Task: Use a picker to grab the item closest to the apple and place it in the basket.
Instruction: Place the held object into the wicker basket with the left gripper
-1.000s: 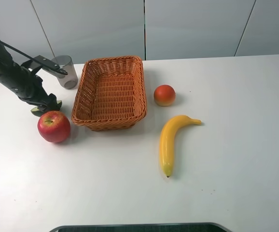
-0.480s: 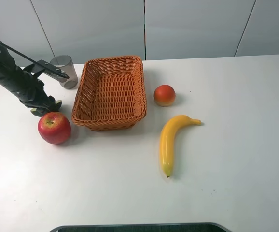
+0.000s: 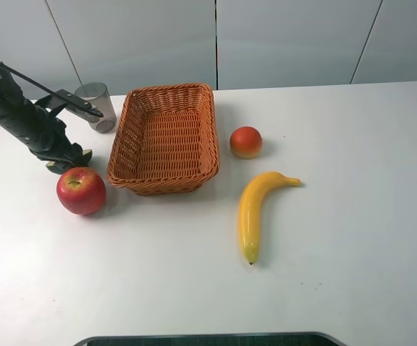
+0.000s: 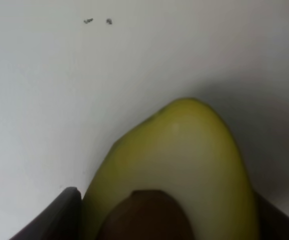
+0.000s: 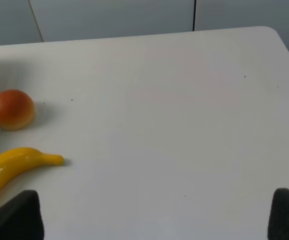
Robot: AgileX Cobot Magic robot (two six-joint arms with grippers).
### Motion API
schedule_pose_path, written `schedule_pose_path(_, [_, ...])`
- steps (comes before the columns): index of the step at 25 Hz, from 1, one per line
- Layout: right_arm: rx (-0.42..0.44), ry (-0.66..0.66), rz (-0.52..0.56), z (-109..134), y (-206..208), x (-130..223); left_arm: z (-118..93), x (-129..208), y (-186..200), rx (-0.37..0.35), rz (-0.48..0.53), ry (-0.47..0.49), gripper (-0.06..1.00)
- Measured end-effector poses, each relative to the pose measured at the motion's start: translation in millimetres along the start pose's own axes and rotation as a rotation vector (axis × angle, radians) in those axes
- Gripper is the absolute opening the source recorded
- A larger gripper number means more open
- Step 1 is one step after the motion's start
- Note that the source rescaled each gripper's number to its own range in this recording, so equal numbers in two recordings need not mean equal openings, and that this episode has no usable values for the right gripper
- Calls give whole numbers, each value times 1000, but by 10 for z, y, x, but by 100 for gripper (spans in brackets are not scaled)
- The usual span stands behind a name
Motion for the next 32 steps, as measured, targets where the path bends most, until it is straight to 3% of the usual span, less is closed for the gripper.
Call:
schedule_pose_path(17, [0, 0, 0, 0, 0, 0, -16, -1, 59, 11, 5, 1, 2])
schedule_pose_path(23, [0, 0, 0, 0, 0, 0, 20, -154, 524, -30, -83, 15, 1])
schedule_pose_path(32, [0, 0, 0, 0, 0, 0, -76, -308, 1209, -23, -224, 87, 1])
Point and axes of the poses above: a point on each arm's last joint axis where the gripper is mounted, y pointing back along that axis away from the gripper, z along the wrist's bending axis when the last joint is at zero, x = y × z, the point moved 5 cm from there along -y, pointing out along that axis toward the gripper, and after that the axes turned 8 degrees about -y, right-handed, at the moved point
